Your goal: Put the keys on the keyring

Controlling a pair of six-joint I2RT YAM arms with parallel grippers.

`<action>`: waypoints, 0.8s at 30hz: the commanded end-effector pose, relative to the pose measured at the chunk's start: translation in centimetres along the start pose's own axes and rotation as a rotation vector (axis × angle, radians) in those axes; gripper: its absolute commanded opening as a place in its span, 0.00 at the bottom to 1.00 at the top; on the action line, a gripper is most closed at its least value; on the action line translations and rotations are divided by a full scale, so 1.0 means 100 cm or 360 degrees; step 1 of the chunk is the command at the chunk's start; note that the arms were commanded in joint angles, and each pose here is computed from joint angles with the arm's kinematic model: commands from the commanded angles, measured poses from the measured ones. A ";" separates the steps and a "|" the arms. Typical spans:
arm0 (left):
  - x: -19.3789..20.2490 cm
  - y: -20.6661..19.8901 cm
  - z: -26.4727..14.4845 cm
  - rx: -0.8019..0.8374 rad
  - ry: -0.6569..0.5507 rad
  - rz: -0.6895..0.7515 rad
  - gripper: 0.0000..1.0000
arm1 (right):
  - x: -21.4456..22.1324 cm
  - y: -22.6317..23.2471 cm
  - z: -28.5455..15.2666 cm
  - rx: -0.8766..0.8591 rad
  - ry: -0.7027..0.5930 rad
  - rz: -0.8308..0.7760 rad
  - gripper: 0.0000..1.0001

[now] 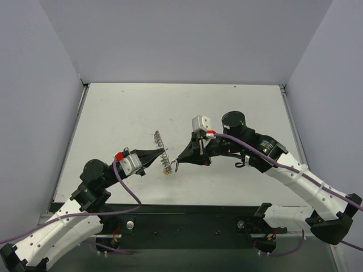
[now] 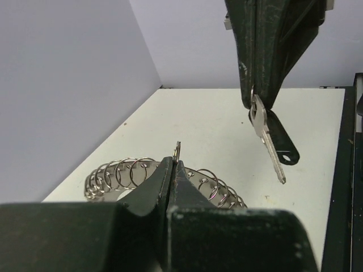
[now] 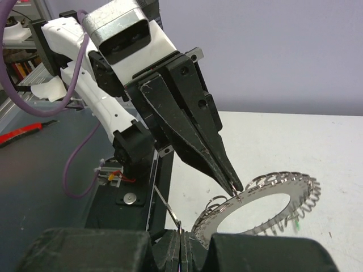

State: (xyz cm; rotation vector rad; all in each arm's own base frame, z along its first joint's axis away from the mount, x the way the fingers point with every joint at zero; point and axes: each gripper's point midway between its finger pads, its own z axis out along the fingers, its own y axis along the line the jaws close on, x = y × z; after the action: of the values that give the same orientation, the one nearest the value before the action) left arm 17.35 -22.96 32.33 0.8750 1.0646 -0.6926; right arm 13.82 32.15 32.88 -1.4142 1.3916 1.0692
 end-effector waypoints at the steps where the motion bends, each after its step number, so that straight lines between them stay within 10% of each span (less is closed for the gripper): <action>1: -0.050 -0.009 0.002 0.0144 -0.0218 0.0134 0.00 | -0.008 0.001 0.003 -0.0067 0.0001 -0.0095 0.00; 24: -0.053 -0.027 0.004 0.0310 -0.0231 0.0056 0.00 | -0.005 -0.012 0.006 0.0012 0.0046 -0.0054 0.00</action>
State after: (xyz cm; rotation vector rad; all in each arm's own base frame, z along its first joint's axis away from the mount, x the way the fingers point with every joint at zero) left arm 14.17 -24.93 31.97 1.0566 0.9841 -0.8371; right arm 15.02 32.03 30.94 -1.4850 1.4680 0.9861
